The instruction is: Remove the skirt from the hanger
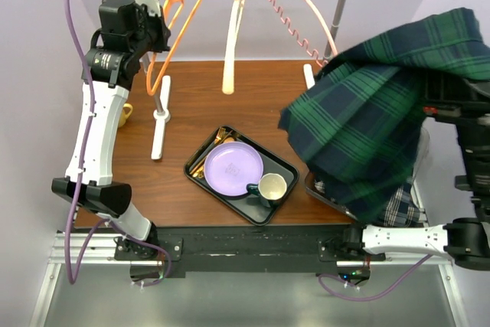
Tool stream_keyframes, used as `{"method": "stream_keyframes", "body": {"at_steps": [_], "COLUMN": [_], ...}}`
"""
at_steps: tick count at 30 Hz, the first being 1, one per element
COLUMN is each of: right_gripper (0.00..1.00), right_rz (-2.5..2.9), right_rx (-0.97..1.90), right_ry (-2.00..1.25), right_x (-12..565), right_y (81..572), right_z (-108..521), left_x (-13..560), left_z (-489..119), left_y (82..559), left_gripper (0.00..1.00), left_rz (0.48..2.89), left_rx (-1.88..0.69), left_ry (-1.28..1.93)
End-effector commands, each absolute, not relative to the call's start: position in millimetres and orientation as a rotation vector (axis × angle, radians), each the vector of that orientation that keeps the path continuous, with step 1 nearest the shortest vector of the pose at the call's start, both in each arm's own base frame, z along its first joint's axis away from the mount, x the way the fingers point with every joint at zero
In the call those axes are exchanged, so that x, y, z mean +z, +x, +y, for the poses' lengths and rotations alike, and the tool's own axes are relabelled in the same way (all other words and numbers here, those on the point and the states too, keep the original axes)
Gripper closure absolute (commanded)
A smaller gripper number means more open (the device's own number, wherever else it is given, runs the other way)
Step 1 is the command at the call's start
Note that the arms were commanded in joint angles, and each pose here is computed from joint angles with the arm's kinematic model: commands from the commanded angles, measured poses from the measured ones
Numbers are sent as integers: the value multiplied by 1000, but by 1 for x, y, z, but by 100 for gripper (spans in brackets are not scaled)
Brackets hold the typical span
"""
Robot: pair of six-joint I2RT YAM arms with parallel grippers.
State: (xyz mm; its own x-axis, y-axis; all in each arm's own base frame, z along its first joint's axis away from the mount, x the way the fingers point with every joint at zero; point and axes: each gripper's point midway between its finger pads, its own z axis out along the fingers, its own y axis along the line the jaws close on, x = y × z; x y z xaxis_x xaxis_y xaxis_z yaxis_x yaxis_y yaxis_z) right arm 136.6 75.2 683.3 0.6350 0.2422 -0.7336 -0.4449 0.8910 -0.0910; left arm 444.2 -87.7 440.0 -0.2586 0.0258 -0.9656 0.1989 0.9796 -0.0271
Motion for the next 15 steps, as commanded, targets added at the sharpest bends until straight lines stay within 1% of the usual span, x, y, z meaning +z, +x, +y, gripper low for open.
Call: {"method": "stream_keyframes", "body": {"at_steps": [1,3,6,7,9,10,12,14,15], "right_gripper": [100,100,100,100,100,100,100,100,100], "right_rz": [852,893,923,941,956,982,992,971,959], "right_rx": [177,97,50,34,-5,-35,-111,-190,-284], "right_ry": [-164,-167,-172,-178,-184,-185,-197,-204,-242], "right_x": [678,672,668,665,662,657,654,644,641], "right_y": [159,169,174,177,181,184,188,192,193], "right_z": [55,61,65,70,71,74,75,83,83], "left_x": [445,447,443,439,442,443,450,451,458], "left_z": [-85,-85,-82,-81,-80,-80,-79,-78,-76], "left_y": [448,443,438,437,434,432,426,422,414], "left_gripper": [99,97,88,79,66,54,46,26,18], "left_rz": [1793,1782,1784,1791,1782,1781,1760,1752,1729], "left_rx": [-177,-183,-172,-167,-164,-166,-162,-155,-151], "left_ry": [140,144,135,132,128,132,142,145,150]}}
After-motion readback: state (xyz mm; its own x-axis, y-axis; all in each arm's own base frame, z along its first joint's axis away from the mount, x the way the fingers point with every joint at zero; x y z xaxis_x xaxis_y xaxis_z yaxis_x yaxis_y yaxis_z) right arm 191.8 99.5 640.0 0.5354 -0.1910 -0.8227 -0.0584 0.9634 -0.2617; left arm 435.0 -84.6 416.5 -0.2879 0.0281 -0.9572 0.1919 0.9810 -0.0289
